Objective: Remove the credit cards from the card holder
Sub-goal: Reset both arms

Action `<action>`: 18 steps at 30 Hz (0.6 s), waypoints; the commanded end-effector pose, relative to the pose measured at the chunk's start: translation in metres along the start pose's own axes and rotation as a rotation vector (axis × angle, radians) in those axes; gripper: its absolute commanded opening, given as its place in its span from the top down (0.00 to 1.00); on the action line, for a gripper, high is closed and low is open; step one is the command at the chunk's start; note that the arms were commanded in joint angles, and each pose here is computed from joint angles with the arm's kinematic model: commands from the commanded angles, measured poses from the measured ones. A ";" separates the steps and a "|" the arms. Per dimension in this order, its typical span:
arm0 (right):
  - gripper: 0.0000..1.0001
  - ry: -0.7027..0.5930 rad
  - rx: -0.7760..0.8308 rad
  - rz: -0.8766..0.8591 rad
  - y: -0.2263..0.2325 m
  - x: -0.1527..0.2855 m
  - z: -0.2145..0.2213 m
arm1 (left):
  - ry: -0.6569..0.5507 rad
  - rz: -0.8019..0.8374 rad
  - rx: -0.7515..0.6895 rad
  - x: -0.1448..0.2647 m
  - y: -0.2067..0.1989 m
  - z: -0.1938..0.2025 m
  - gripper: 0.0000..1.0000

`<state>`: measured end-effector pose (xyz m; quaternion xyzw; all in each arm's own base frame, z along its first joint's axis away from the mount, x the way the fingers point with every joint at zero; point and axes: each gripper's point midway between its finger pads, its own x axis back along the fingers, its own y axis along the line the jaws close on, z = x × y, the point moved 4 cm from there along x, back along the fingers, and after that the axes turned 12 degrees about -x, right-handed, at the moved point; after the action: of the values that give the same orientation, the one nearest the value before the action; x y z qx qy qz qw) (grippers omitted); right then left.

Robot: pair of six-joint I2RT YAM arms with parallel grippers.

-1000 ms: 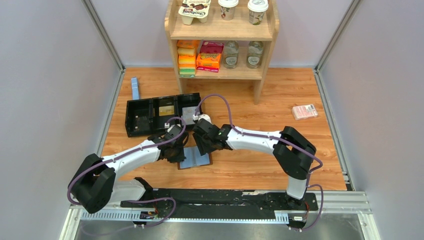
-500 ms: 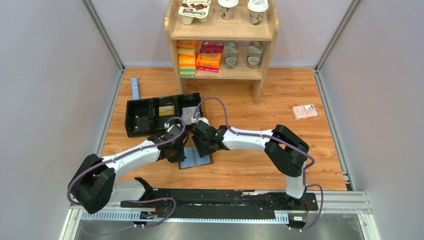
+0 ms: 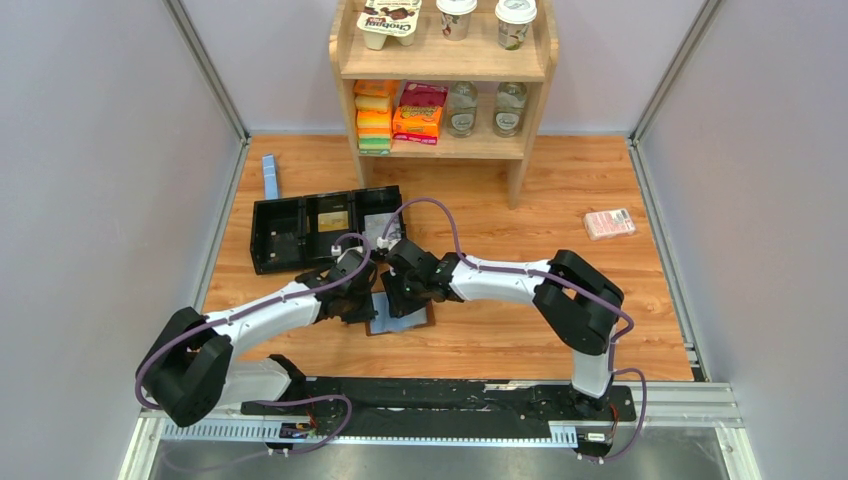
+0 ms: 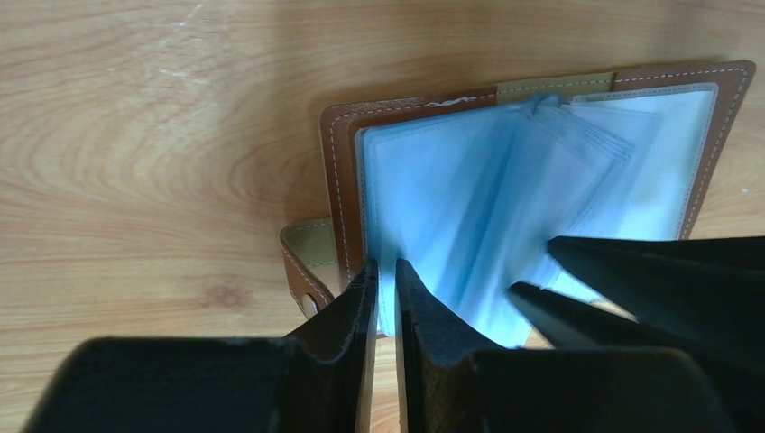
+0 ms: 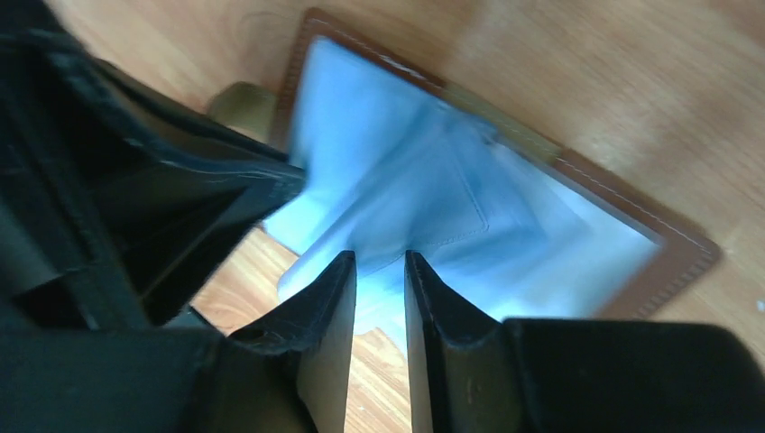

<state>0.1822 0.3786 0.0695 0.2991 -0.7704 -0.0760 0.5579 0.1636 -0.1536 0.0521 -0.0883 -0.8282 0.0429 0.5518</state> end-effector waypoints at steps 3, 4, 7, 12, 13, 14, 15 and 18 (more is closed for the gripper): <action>0.72 -0.016 0.015 -0.181 0.034 0.011 -0.006 | 0.045 0.063 0.045 -0.012 -0.006 0.017 0.81; 0.72 -0.018 0.014 -0.174 0.033 0.011 -0.006 | 0.042 0.063 0.047 -0.012 -0.006 0.016 0.81; 0.69 -0.054 0.004 -0.111 0.024 0.014 -0.012 | 0.034 0.061 0.050 -0.010 -0.005 0.016 0.81; 0.56 -0.131 0.003 -0.034 0.009 0.032 -0.025 | 0.020 0.056 0.048 -0.008 -0.005 0.013 0.81; 0.52 -0.155 0.006 -0.021 0.007 0.038 -0.029 | 0.011 0.051 0.048 -0.006 -0.004 0.011 0.81; 0.48 -0.174 0.004 -0.002 0.003 0.042 -0.033 | 0.006 0.047 0.044 -0.005 -0.004 0.010 0.80; 0.45 -0.209 0.001 0.031 -0.003 0.047 -0.038 | -0.016 0.038 0.043 -0.001 -0.003 0.006 0.78; 0.32 -0.278 -0.038 0.105 -0.025 0.063 -0.052 | -0.090 0.019 0.034 0.013 0.000 -0.008 0.67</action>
<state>0.1978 0.3640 0.1022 0.2878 -0.8044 -0.0962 0.5108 0.1664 -0.1654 0.0547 -0.1085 -0.8347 0.0863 0.5330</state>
